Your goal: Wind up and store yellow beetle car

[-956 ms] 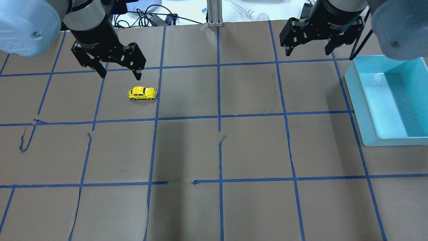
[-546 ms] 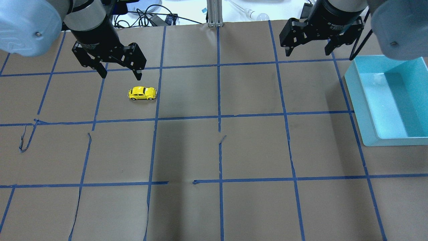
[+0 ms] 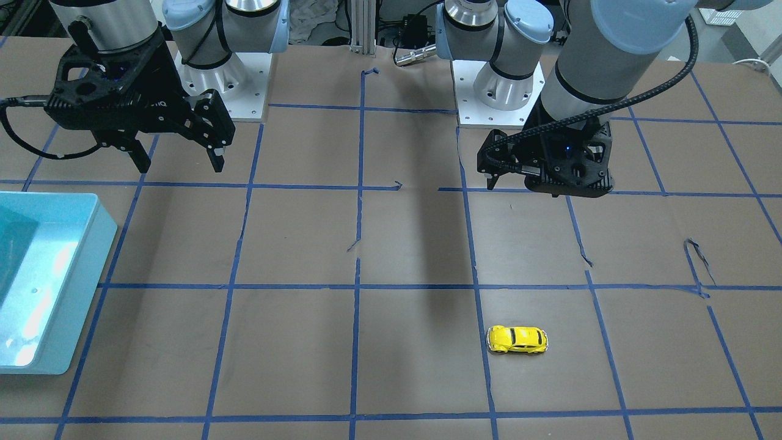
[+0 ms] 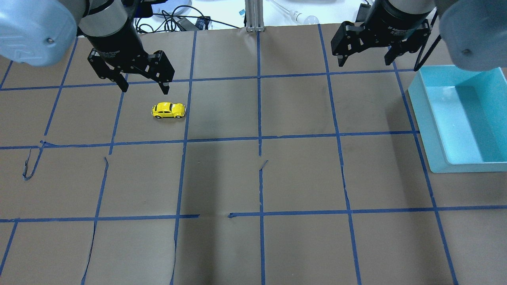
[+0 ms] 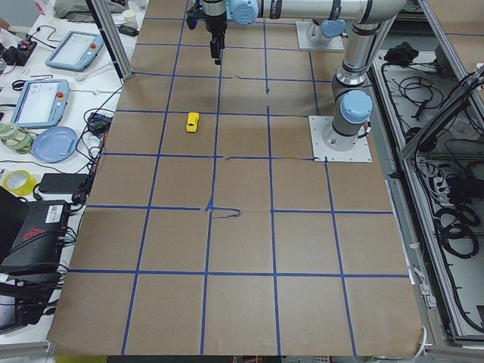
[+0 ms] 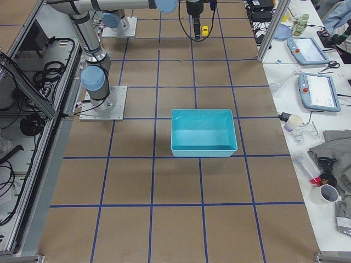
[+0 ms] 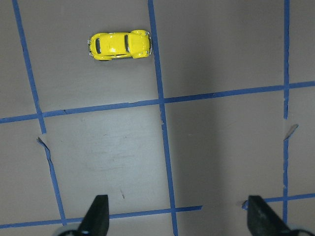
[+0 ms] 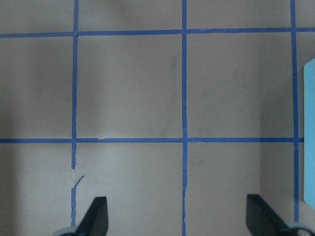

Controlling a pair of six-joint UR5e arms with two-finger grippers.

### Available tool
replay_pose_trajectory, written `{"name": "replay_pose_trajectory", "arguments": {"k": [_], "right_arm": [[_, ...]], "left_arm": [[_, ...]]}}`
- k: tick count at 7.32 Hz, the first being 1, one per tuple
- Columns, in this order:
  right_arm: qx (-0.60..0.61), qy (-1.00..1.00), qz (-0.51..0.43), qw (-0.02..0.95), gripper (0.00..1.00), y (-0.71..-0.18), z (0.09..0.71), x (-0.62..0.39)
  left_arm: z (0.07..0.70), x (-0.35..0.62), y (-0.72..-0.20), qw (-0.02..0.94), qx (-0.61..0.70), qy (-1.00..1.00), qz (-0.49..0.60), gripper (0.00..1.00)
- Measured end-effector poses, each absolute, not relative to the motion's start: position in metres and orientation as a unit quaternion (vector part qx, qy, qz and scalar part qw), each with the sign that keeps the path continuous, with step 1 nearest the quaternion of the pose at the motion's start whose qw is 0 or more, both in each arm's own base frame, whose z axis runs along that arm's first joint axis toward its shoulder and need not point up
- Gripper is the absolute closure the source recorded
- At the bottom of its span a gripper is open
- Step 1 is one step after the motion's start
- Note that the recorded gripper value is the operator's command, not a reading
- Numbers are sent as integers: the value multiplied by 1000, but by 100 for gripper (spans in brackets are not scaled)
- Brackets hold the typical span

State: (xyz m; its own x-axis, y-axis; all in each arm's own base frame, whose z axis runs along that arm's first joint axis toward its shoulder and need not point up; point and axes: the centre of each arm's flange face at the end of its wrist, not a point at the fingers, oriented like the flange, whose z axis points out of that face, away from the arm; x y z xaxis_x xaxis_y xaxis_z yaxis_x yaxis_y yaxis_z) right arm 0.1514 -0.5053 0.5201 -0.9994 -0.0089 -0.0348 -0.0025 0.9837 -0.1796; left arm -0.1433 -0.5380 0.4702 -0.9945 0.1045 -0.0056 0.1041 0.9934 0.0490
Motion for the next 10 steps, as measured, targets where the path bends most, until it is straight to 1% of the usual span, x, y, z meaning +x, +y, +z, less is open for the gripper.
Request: {"name": "replay_pose_trajectory", "arguments": {"k": [10], "right_arm": [[20,993,-117,2,0,-512,524,148]], "left_arm": [[467,-142,-540,2,46,999,22,0]]}}
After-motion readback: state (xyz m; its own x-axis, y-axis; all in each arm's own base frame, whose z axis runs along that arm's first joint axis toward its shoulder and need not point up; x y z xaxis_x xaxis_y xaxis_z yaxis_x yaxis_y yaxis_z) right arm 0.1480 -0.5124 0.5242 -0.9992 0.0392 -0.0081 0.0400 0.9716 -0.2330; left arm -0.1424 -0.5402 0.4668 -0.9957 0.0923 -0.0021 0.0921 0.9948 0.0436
